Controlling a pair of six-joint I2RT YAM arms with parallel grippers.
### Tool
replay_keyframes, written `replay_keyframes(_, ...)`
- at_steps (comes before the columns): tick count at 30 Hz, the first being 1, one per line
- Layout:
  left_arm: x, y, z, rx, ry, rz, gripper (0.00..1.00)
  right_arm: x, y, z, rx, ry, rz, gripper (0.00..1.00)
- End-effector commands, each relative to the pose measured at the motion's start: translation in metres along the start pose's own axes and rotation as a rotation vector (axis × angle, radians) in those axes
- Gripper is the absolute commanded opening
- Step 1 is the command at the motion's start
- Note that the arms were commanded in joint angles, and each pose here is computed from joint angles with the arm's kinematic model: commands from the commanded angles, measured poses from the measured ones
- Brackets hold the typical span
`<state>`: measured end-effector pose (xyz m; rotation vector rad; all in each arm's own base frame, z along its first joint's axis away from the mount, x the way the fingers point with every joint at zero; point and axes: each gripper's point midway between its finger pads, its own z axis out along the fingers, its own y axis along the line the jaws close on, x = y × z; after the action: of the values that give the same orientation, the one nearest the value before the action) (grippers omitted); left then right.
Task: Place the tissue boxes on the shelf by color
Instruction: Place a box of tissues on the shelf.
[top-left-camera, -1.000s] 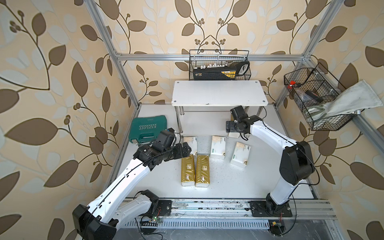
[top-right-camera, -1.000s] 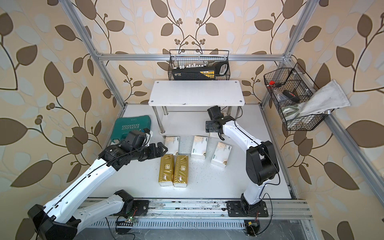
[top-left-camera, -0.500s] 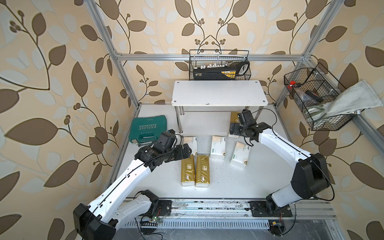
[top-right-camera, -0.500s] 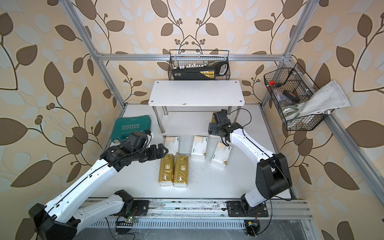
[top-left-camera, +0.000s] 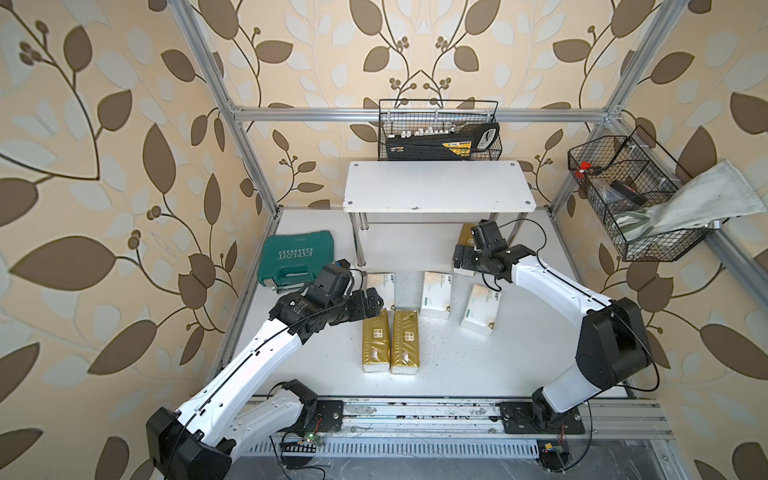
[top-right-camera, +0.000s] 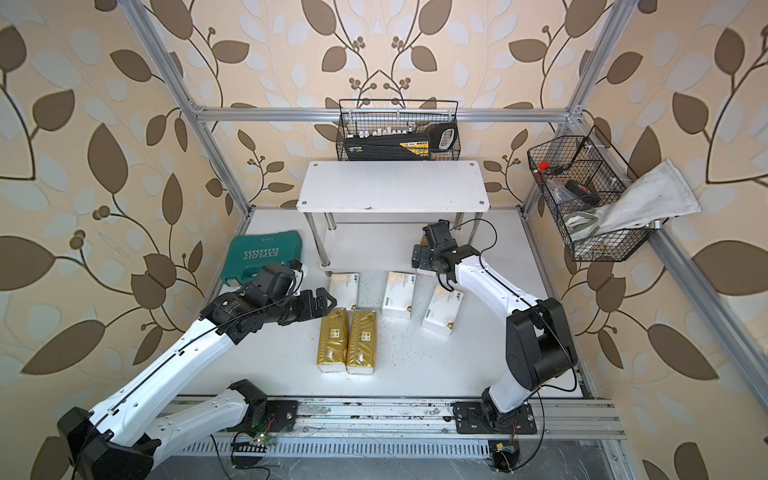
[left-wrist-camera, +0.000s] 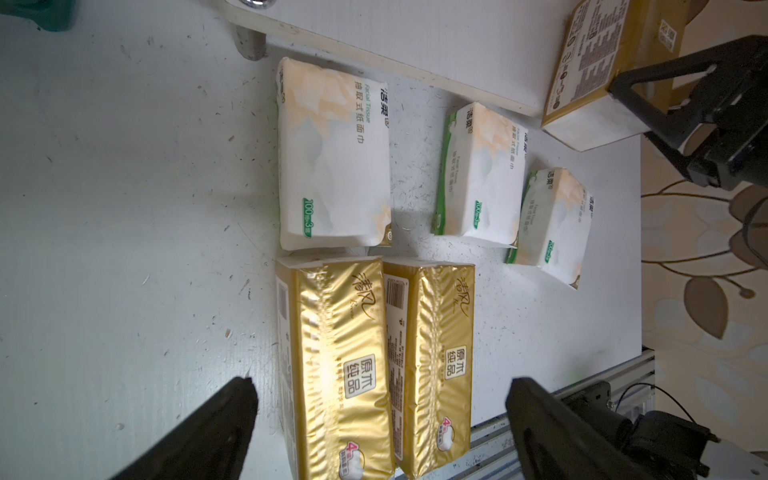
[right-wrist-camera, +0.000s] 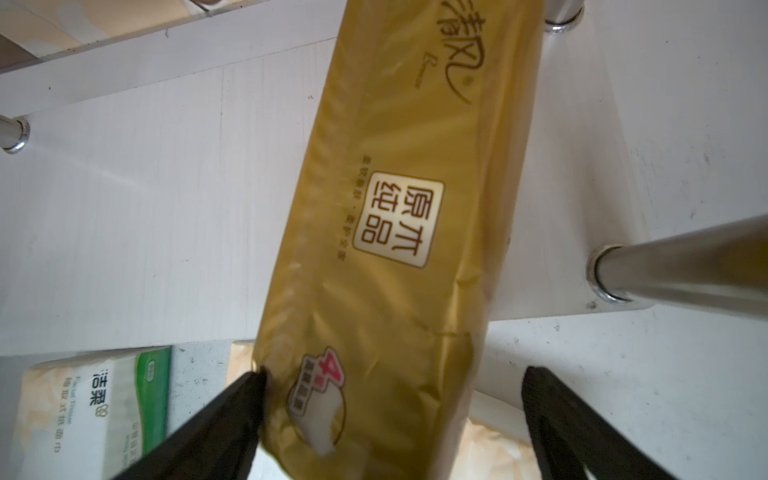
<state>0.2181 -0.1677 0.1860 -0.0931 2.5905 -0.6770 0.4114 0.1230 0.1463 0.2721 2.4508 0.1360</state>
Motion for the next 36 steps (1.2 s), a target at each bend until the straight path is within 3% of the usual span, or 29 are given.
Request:
replay_keyframes(1,-0.002,-0.003,-0.002,0.010,-0.025,0.001,0.99,0.003,-0.008,-0.008,0.028,0.007,-0.014,0.99)
replay_keyframes(10,-0.003,-0.005,0.001,0.019,-0.022,0.002,0.99,-0.008,0.001,-0.039,-0.041,-0.045,0.021,0.99)
replay_keyframes(29,-0.004,-0.006,0.003,0.015,-0.019,0.010,0.99,0.019,0.006,0.014,0.039,0.049,-0.001,0.99)
replay_keyframes(36,-0.003,-0.005,0.005,0.015,-0.016,0.003,0.99,0.017,-0.009,0.019,0.090,0.043,-0.054,0.86)
